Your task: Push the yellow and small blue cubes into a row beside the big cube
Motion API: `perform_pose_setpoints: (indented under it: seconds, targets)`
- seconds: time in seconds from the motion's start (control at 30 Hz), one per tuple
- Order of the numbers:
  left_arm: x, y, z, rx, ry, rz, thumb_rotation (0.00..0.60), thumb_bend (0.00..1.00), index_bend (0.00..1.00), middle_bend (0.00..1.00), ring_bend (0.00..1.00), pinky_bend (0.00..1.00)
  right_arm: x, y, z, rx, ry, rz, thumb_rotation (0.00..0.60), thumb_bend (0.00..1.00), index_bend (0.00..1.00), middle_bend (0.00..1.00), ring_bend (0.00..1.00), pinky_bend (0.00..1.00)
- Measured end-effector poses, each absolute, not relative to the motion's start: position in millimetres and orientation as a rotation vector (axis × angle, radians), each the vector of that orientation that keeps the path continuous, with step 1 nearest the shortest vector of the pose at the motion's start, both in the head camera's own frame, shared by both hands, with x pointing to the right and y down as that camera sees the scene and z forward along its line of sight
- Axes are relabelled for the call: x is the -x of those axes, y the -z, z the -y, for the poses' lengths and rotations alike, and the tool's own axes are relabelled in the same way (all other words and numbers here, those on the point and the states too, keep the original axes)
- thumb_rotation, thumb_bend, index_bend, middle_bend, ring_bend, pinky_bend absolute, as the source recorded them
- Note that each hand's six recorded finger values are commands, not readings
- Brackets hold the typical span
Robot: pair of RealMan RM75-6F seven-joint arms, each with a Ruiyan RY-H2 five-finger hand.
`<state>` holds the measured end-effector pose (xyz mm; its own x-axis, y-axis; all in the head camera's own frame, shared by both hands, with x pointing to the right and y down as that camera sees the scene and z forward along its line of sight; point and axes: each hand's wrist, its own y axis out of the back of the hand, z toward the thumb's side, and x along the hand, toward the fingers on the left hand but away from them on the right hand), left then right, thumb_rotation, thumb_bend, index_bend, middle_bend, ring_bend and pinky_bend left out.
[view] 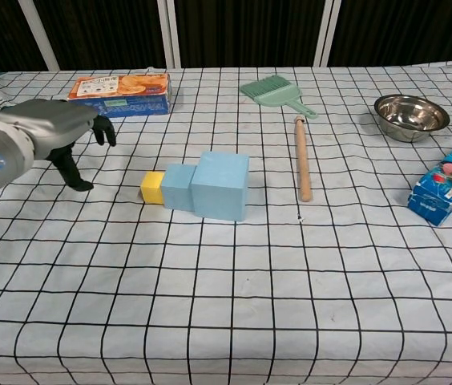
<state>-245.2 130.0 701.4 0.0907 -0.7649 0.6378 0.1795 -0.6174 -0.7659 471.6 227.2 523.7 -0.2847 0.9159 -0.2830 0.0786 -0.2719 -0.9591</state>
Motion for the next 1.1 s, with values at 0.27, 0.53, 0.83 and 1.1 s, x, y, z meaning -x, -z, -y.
perform_pose_setpoints:
  seconds: [0.27,0.53,0.83,1.1]
  targets:
    - [247.9,-712.9,-146.3,1.698,1.630,-0.518,0.600,0.22,0.30,0.25,0.05,0.00,-472.5,-523.9,-227.0,1.289,-1.635,1.312,0.600,0.20,0.11,0.07,0.21,0.12]
    - [232.4,-719.6,-153.7,1.737,1.604,-0.505,0.600,0.22,0.29,0.25,0.05,0.00,-472.3,-523.0,-227.0,1.291,-1.630,1.314,0.600,0.20,0.11,0.07,0.21,0.12]
    - [209.5,-723.4,-157.5,1.762,1.568,-0.489,0.600,0.22,0.29,0.25,0.05,0.00,-472.6,-522.8,-226.8,1.289,-1.630,1.316,0.600,0.20,0.11,0.07,0.21,0.12]
    - [200.1,-727.6,-161.8,1.764,1.567,-0.471,0.600,0.22,0.29,0.25,0.05,0.00,-473.5,-521.2,-226.7,1.287,-1.626,1.326,0.600,0.20,0.11,0.07,0.21,0.12]
